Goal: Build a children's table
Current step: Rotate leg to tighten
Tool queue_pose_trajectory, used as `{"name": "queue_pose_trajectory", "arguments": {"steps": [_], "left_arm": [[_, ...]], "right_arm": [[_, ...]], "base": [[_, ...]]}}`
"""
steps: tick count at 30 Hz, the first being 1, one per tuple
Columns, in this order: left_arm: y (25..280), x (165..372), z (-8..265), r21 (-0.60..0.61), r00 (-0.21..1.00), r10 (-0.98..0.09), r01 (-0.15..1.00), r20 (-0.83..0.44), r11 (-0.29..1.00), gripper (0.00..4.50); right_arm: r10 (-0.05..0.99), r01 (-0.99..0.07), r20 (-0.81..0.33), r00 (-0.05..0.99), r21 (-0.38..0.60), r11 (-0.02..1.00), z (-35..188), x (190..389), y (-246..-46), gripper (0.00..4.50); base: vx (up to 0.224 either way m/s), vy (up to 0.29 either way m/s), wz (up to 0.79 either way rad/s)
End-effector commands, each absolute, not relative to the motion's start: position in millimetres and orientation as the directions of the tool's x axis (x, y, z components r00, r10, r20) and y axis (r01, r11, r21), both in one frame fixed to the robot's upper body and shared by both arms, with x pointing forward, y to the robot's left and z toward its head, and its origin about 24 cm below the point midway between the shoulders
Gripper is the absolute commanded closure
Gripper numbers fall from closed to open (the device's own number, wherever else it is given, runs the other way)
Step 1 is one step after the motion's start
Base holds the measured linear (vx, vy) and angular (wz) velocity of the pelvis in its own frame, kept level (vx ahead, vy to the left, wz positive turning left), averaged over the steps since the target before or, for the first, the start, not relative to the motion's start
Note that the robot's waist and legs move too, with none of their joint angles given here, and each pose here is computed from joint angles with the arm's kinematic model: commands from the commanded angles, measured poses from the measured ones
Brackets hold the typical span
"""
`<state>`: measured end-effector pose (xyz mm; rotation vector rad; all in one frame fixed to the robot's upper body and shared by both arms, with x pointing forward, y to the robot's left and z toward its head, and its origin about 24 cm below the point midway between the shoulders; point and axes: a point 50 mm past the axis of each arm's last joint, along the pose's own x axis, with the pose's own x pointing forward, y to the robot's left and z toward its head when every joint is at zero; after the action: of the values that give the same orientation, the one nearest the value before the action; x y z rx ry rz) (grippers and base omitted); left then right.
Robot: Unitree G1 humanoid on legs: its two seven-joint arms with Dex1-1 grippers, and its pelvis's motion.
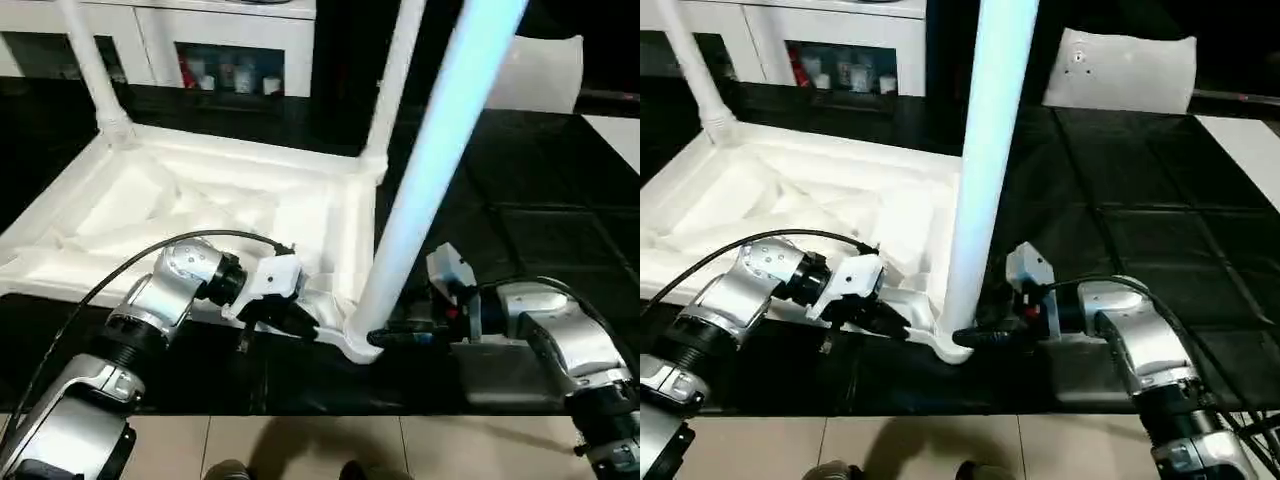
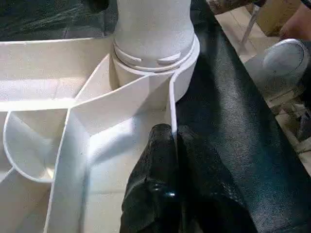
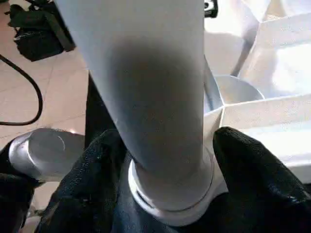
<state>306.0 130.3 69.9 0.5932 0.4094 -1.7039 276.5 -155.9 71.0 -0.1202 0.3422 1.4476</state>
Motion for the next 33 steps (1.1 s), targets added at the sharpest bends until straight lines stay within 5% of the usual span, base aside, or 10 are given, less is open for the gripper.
{"name": "queue_pose_trajectory", "arguments": {"steps": [1, 13, 16, 22, 33], "left_arm": [[121.3, 301.5, 66.5, 0.019, -0.230, -0.758, 0.953, -0.611, -0.304, 4.50], [122.1, 304.0, 67.7, 0.013, -0.198, -0.796, 0.968, -0.573, -0.251, 4.50], [116.0, 308.8, 69.6, 0.031, -0.111, -0.830, 0.988, -0.547, -0.152, 4.50], [86.7, 319.4, 66.9, 0.030, 0.141, -0.864, 0.989, -0.483, 0.145, 4.50], [32.8, 331.5, 74.6, 0.074, 0.472, -0.777, 0.870, -0.416, 0.488, 4.50]], "right_arm": [[0.952, -0.988, -0.299, 0.066, 0.113, 0.104, 74.4, 277.9, -156.1, 1.73], [0.964, -0.981, -0.262, 0.034, 0.174, 0.082, 70.1, 270.7, -149.3, 2.49], [0.963, -0.963, -0.245, 0.116, 0.210, 0.170, 66.4, 269.3, -141.3, 2.54], [0.875, -0.861, -0.270, 0.402, 0.215, 0.461, 49.4, 274.0, -93.6, 2.56], [0.655, -0.604, -0.268, 0.706, 0.255, 0.755, 51.4, 300.0, -35.4, 2.56]], "base": [[0.000, 0.000, 0.00], [0.000, 0.000, 0.00], [0.000, 0.000, 0.00], [-0.017, -0.001, -0.01], [-0.009, 0.004, -0.02]]}}
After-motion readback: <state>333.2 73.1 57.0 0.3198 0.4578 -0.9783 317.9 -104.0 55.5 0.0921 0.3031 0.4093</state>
